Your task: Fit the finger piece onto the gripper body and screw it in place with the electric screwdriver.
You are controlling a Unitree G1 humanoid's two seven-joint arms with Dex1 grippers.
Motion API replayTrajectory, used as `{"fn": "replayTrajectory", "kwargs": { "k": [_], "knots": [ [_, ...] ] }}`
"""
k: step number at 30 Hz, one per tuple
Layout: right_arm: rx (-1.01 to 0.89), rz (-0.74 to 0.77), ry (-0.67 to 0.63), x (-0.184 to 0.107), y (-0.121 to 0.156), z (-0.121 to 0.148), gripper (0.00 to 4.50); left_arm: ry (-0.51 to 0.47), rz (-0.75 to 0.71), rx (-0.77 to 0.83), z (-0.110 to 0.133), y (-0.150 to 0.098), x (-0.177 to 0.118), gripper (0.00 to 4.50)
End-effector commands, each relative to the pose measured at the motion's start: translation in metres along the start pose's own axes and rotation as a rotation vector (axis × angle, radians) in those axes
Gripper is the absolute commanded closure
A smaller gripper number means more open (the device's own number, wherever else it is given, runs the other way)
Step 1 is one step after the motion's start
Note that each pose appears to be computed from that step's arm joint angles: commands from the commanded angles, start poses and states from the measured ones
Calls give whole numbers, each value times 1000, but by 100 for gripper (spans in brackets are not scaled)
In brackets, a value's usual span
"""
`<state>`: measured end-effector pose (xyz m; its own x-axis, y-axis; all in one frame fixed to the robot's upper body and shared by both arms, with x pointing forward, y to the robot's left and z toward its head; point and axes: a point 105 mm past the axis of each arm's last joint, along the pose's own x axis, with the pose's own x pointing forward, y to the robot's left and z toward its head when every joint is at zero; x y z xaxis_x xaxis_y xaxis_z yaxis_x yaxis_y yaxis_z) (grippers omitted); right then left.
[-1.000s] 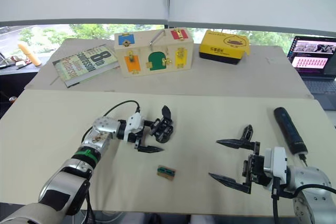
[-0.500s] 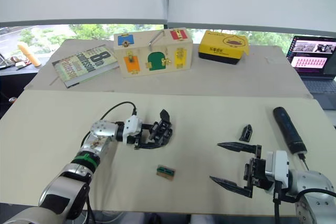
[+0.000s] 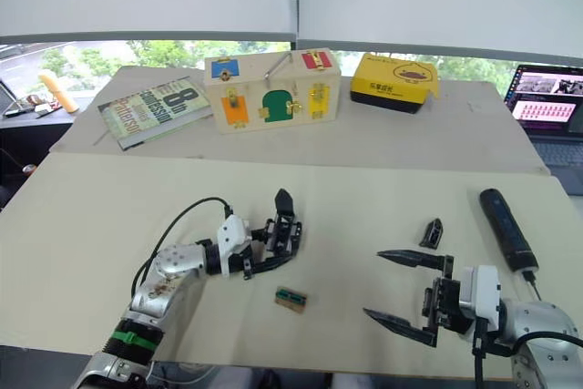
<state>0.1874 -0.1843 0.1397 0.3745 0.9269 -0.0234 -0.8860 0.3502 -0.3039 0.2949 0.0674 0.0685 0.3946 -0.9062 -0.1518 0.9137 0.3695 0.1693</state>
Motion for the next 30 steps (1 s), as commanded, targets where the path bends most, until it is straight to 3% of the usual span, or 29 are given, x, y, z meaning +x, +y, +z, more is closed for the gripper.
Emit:
{"fn": "replayTrajectory", "kwargs": {
  "k": [1,10,17,19,22,30],
  "knots": [
    [-44,-4,-23,1,-1,8,0,-24,-17,18,5,-8,7,222],
    [-55,-3,-20,0,-5,10,0,12,-85,37,-4,-18,14,222],
    [-54,-5,-2,-4,-8,9,0,51,-75,-9,-9,-9,10,222],
    [-55,-7,-1,-5,-10,10,0,46,-51,-20,-8,-4,9,117],
    [-53,-8,-3,-5,-13,13,0,33,-39,-38,-8,-1,1,13],
    [-5,-96,23,-20,-23,17,0,34,-54,-47,-13,9,-55,13]
  ]
}}
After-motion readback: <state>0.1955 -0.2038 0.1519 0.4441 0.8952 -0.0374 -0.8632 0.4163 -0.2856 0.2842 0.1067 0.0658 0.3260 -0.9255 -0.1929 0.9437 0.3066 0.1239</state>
